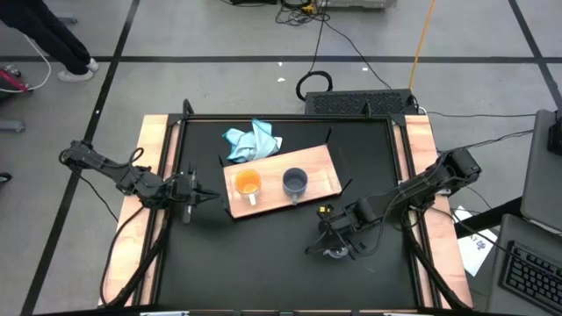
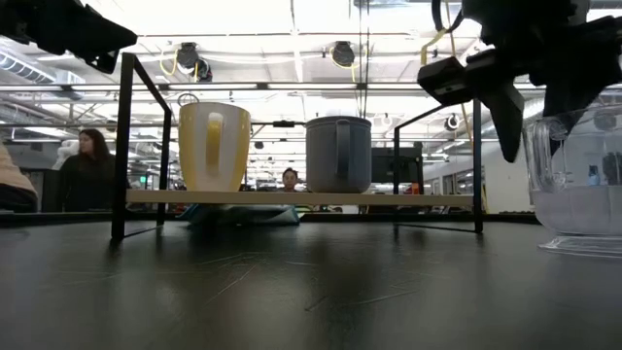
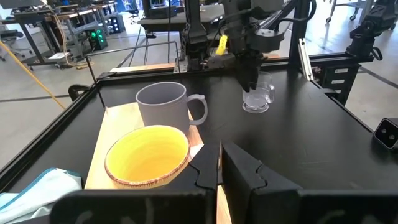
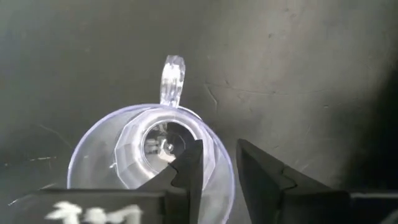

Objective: Stack small to large cups/mugs on shelf
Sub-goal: Put the transparent mug on the shelf

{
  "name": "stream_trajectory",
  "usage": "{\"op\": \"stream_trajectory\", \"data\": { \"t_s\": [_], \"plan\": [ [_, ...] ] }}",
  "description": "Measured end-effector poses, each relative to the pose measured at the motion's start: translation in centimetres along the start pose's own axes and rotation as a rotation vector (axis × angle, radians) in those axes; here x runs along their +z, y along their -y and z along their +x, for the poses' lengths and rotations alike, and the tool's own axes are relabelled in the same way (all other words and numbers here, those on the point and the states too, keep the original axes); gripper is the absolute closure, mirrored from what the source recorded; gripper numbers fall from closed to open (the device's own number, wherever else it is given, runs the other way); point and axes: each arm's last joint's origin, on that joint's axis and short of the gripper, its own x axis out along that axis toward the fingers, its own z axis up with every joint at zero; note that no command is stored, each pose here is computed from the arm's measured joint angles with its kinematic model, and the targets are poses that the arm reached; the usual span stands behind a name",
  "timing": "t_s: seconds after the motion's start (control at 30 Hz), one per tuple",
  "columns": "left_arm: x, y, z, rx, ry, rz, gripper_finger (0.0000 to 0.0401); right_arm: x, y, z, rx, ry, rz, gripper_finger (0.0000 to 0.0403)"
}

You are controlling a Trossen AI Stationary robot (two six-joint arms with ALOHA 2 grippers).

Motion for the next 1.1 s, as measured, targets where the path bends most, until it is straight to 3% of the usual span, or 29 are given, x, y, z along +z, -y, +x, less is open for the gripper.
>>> {"op": "stream_trajectory", "data": {
  "t_s": [0.2, 0.43, 0.7, 0.9, 1.1],
  "plan": [
    [0.0, 0.0, 0.0, 0.0, -0.001, 0.0, 0.038, -0.2, 0.1, -1.8, -0.102, 0.038, 0.124, 0.029],
    [-0.1, 0.0, 0.0, 0.001, -0.006, 0.016, 0.038, -0.3, 0.0, -3.8, -0.1, 0.132, 0.408, 0.0282],
    [-0.2, 0.0, 0.0, 0.001, -0.017, 0.035, 0.038, -0.3, -0.2, -4.1, -0.032, 0.152, 0.793, 0.0282],
    [-0.4, 0.0, 0.0, 0.0, -0.036, 0.041, 0.038, -0.8, -0.5, -4.0, 0.064, 0.075, 1.047, 0.0282],
    [-0.4, 0.0, 0.0, -0.001, -0.035, 0.041, 0.038, -2.0, -0.8, -4.0, 0.027, -0.057, 1.159, 0.0282]
  ]
}}
